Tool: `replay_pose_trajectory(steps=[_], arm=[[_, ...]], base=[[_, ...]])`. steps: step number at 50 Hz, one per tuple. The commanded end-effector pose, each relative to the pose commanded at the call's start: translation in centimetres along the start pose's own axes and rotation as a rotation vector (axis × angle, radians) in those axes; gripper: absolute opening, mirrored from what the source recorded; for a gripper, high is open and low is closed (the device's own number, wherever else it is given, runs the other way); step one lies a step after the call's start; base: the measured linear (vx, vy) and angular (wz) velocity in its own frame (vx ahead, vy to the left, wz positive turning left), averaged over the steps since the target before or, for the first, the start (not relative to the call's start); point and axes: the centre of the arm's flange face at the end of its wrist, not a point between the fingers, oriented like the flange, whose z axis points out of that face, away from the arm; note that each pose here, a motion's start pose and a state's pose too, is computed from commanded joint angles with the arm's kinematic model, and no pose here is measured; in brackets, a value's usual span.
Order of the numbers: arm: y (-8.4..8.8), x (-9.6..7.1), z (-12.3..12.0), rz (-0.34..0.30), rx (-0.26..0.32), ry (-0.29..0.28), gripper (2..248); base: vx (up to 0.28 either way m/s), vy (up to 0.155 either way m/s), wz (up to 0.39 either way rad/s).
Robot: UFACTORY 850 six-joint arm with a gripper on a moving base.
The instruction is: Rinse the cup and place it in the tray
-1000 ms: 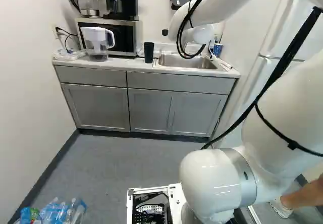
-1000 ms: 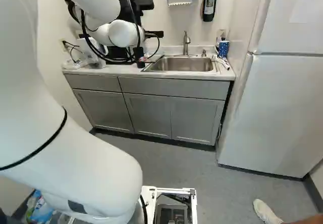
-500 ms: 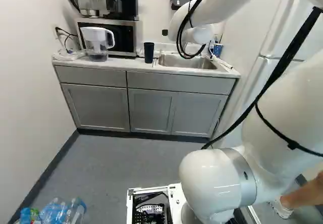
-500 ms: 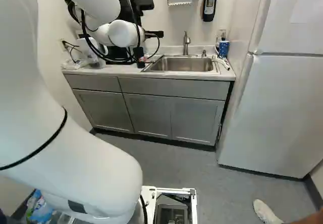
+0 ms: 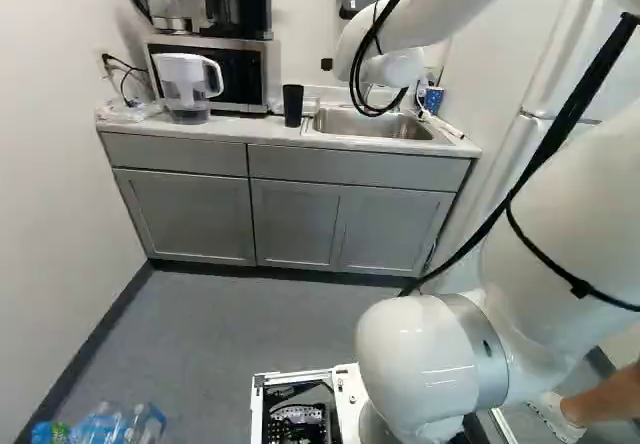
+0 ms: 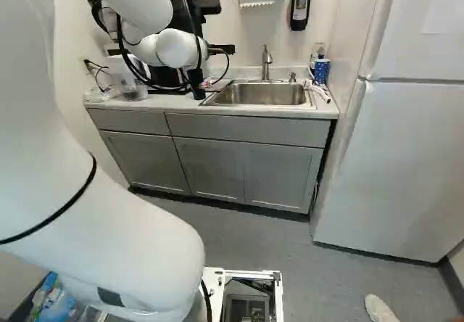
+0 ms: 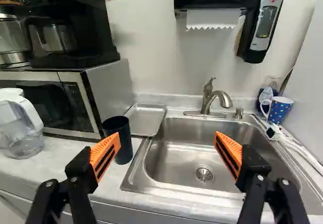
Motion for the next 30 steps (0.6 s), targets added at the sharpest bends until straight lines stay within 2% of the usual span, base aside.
replay_pose_trajectory(steps=[15, 30], arm=[[0.0, 0.0, 0.0, 0.0, 0.0, 0.0, 247], [0.0, 0.0, 0.0, 0.0, 0.0, 0.0, 247]], base=[[0.101, -0.053, -0.006], [0.111, -0.084, -0.143]])
